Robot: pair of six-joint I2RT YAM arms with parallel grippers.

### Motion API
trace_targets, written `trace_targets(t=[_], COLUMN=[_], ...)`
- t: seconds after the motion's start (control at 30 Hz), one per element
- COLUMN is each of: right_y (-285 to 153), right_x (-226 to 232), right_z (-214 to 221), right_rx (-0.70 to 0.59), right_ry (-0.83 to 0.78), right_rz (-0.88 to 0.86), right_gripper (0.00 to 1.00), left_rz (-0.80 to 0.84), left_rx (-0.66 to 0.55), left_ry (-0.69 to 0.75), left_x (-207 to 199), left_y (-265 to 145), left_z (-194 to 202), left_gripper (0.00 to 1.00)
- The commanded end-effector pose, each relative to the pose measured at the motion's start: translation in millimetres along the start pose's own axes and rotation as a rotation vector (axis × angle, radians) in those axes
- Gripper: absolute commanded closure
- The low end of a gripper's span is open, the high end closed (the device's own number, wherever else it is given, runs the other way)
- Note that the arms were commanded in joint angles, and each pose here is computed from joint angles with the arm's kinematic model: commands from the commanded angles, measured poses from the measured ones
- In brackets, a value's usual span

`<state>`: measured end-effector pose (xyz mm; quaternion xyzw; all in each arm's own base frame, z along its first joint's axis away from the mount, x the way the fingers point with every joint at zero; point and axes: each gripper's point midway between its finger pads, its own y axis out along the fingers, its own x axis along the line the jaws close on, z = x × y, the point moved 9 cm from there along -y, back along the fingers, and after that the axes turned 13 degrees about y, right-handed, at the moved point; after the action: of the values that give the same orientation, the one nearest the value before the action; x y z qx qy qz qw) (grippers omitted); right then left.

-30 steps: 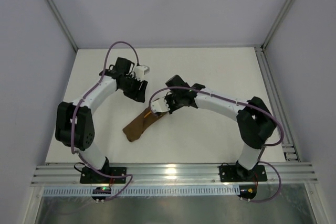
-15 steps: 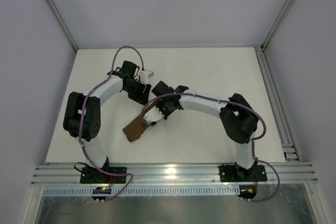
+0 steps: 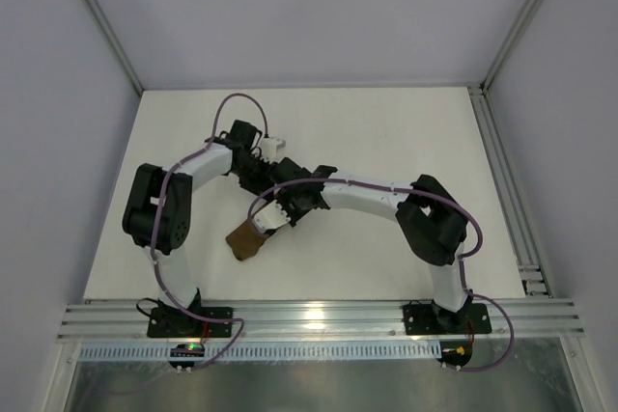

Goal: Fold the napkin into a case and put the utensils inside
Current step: Stuff the knife into the folded napkin.

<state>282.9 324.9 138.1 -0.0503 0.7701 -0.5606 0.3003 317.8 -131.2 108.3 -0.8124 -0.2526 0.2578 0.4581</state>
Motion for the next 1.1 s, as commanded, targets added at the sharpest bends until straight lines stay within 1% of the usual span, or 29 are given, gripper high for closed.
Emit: trace_targets(t=[0.0, 0.1, 0.13, 0.2, 0.33, 0.43, 0.53, 0.6, 0.73, 0.9, 1.0, 1.07], right_y=[1.2, 4.6, 4.9, 9.2, 19.0, 23.7, 25.8, 26.2, 26.4, 27.9, 31.9, 33.8], right_x=[-3.5, -0.4, -0.2, 2.6, 6.8, 9.4, 10.0, 13.1, 13.5, 16.8, 16.2, 15.3], right_z=[-10.0, -13.8, -15.2, -19.4, -29.4, -36.4, -43.6, -50.2, -59.2, -65.7, -67.7, -66.6], right_rx=[-0.059, -0.073, -0.08, -0.099, -0.117, -0.154, -0.181, -0.194, -0.225, -0.259, -0.27, -0.253], right_ry=[0.026, 0.037, 0.045, 0.068, 0.098, 0.104, 0.071, 0.028, -0.001, -0.028, -0.015, 0.002], right_rz=[0.02, 0.005, 0.003, -0.014, -0.033, -0.033, -0.028, -0.035, -0.036, -0.056, -0.063, -0.057], right_gripper=[0.97, 0.97, 0.97, 0.97, 0.97, 0.97, 0.97, 0.97, 0.97, 0.97, 0.96, 0.9], left_rz=[0.004, 0.003, 0.005, 0.023, 0.03, 0.03, 0.035, 0.045, 0.052, 0.054, 0.056, 0.054], left_rx=[-0.05, -0.045, -0.044, -0.05, -0.06, -0.079, -0.095, -0.102, -0.098, -0.102, -0.108, -0.109], left_ry=[-0.002, -0.013, -0.017, -0.026, -0.043, -0.035, -0.027, -0.027, -0.029, -0.026, -0.027, -0.021], left_x=[1.9, 2.5, 2.3, 0.5, -1.7, -4.0, -5.9, -6.9, -7.2, -7.4, -8.1, -8.2], left_y=[5.2, 8.0, 8.7, 9.8, 8.9, 5.4, 2.3, 1.9, 4.5, 4.6, 3.3, 1.9], left_z=[-7.1, -5.7, -5.3, -5.2, -4.9, -4.8, -5.8, -6.7, -4.5, -4.5, -5.3, -5.5], left_gripper=[0.56, 0.64, 0.7, 0.78, 0.85, 0.85, 0.86, 0.9, 1.0, 1.0, 1.0, 1.0])
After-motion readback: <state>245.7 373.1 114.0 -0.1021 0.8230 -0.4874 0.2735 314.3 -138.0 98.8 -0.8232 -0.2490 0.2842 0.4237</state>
